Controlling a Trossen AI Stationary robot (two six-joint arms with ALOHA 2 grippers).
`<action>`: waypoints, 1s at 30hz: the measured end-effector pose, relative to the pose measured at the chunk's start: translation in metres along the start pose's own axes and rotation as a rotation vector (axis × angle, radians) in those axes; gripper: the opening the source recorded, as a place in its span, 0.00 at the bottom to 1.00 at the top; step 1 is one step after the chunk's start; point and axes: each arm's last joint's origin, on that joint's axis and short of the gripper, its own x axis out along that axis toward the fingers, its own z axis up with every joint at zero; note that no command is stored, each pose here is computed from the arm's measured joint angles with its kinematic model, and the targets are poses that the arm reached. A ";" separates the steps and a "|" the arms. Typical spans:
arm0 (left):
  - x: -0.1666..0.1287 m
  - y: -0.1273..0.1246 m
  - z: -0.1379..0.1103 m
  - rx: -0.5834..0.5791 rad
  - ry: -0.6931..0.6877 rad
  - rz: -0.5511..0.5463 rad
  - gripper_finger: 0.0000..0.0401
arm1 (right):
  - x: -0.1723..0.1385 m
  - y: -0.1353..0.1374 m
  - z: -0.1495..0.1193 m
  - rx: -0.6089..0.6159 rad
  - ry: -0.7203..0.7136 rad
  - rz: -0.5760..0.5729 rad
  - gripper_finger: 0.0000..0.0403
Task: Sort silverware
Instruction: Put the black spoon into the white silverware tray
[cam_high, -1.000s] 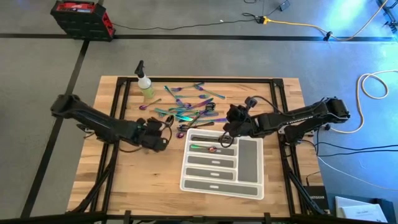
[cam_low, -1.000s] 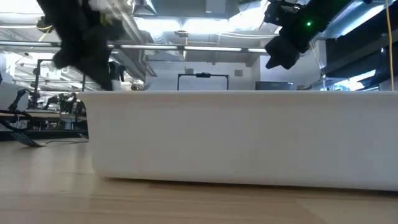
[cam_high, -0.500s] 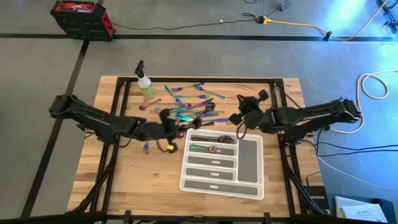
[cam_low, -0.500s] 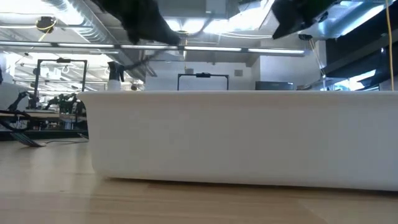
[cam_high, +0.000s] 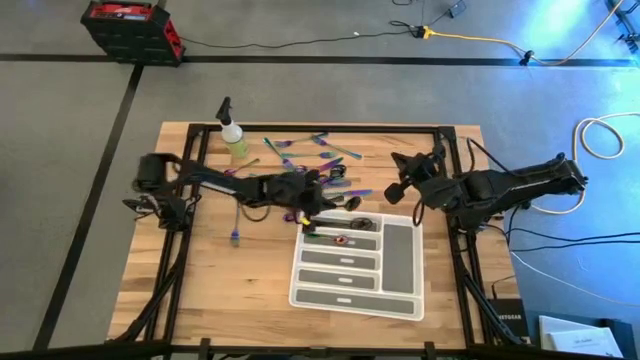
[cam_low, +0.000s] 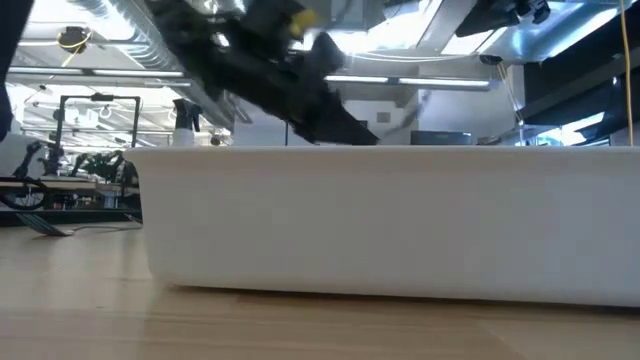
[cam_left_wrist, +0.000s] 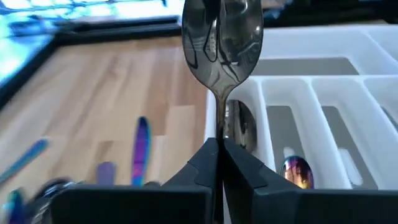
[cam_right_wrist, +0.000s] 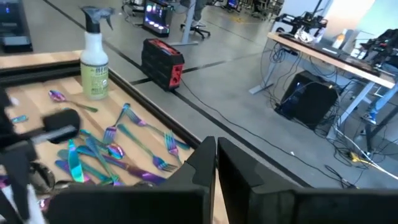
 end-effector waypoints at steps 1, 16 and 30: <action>0.007 0.001 0.001 0.009 0.014 -0.016 0.00 | 0.000 0.000 -0.001 0.000 0.008 -0.001 0.00; 0.044 -0.004 -0.001 0.134 0.214 -0.081 0.00 | 0.013 0.017 -0.046 -0.074 0.110 0.188 0.00; 0.050 -0.005 -0.009 0.129 0.236 -0.066 0.00 | 0.013 0.013 -0.077 -0.097 -0.172 0.805 0.00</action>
